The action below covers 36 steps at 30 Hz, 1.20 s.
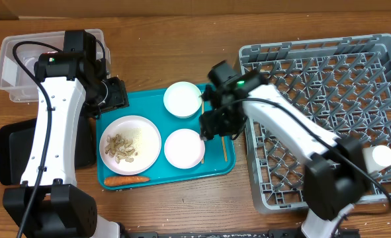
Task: Sort waste into correct bins and load items into the dishwasher
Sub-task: 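Reach the right gripper to the pink bowl and grasp its rim, then carry the pink bowl with the right gripper into the dish rack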
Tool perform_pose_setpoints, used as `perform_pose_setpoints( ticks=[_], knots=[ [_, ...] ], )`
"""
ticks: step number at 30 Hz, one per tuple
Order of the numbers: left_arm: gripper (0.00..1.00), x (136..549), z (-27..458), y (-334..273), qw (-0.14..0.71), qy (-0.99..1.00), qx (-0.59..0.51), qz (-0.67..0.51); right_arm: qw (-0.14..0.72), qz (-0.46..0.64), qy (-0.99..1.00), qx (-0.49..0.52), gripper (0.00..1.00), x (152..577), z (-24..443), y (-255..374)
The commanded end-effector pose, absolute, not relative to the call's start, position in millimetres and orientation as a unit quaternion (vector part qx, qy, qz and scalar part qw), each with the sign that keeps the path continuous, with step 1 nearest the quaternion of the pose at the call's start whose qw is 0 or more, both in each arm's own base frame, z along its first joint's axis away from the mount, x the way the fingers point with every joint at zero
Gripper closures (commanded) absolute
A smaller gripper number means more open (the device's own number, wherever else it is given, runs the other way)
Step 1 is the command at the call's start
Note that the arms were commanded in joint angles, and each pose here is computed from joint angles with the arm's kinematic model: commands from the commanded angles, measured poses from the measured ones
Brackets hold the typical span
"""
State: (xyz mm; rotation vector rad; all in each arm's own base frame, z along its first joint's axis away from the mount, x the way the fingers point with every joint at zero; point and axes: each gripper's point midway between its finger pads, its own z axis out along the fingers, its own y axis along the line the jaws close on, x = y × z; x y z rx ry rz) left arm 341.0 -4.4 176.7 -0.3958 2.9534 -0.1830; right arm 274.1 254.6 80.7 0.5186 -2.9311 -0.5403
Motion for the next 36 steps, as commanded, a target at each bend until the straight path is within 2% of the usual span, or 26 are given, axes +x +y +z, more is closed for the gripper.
perform_pose_setpoints(
  ticks=[1, 3, 9, 11, 15, 23, 26, 29, 33, 36],
  knots=[
    [0.34, 343, 187, -2, 0.095, 0.984, -0.140, -0.057, 0.080, -0.159, -0.969, 0.172, 0.39, 267, 59, 262],
    [0.34, 343, 187, -2, 0.095, 0.984, -0.140, -0.057, 0.087, -0.155, -0.968, 0.179, 0.48, 264, 50, 267],
    [0.34, 343, 187, -2, 0.095, 0.984, -0.140, -0.057, 0.080, -0.158, -0.967, 0.181, 0.90, 268, 48, 272],
    [0.34, 343, 187, -2, 0.095, 0.984, -0.140, -0.057, 0.079, -0.159, -0.968, 0.175, 0.95, 271, 53, 269],
    [0.34, 343, 187, -2, 0.095, 0.984, -0.140, -0.057, 0.052, -0.167, -0.972, 0.158, 0.96, 291, 85, 260],
    [0.34, 343, 187, -2, 0.095, 0.984, -0.140, -0.057, -0.098, -0.132, -0.980, 0.111, 0.96, 341, 192, 205],
    [0.34, 343, 187, -2, 0.095, 0.984, -0.140, -0.057, -0.170, -0.062, -0.981, 0.071, 0.96, 359, 226, 156],
    [0.33, 343, 187, -2, 0.095, 0.984, -0.140, -0.057, -0.240, 0.063, -0.969, 0.009, 0.96, 376, 255, 85],
    [0.33, 344, 188, -2, 0.097, 0.984, -0.140, -0.058, -0.279, 0.220, -0.931, -0.077, 0.96, 387, 279, -3],
    [0.33, 346, 188, -3, 0.102, 0.983, -0.140, -0.059, -0.300, 0.294, -0.897, -0.136, 0.96, 394, 293, -53]
  ],
)
